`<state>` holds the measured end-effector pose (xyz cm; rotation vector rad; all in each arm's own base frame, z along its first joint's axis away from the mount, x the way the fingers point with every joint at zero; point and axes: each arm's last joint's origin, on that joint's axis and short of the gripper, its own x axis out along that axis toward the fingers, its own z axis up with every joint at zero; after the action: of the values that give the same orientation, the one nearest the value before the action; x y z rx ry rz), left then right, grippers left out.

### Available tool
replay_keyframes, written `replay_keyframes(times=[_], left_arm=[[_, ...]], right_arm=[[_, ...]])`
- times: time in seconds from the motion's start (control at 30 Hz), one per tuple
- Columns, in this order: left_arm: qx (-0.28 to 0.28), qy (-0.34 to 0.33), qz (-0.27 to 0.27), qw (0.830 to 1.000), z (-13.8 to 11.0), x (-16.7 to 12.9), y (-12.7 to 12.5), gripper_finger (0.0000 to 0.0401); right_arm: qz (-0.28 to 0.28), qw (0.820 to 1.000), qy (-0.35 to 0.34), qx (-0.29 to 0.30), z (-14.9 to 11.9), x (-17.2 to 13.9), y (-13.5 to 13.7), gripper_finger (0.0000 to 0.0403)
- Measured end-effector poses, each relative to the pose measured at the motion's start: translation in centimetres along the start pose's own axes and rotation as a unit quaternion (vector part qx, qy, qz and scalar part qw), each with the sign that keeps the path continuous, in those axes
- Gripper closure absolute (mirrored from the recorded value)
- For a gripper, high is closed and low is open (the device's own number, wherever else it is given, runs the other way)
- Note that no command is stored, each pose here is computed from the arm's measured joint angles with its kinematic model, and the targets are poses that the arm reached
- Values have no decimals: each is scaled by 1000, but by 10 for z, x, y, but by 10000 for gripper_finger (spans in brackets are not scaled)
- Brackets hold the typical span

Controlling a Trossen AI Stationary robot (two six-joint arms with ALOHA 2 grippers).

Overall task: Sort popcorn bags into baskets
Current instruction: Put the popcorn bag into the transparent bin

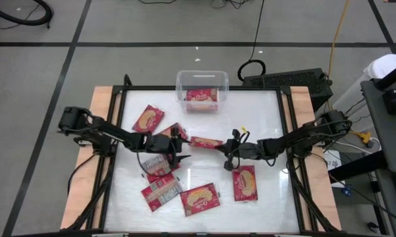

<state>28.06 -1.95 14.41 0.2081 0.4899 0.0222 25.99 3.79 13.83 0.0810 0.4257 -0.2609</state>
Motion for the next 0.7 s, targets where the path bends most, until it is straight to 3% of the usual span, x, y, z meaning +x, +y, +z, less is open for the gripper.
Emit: replay_keyframes(times=[0.1,0.2,0.27,0.47,0.5,0.7], left_arm=[[-2,2,16,1000,-9,12,4,113],[-3,-24,20,999,-13,21,8,141],[-2,-47,24,999,-12,25,9,182],[48,-51,21,997,-13,27,9,364],[55,-50,18,997,-12,25,9,378],[154,-79,9,985,1,16,8,363]], right_arm=[[25,1000,-13,9,4,1,0,403],[42,999,-20,14,6,1,1,403],[49,999,-19,14,6,1,1,403],[71,997,-12,23,5,1,3,403],[72,997,-12,26,6,1,3,403],[89,994,-14,63,7,1,3,394]])
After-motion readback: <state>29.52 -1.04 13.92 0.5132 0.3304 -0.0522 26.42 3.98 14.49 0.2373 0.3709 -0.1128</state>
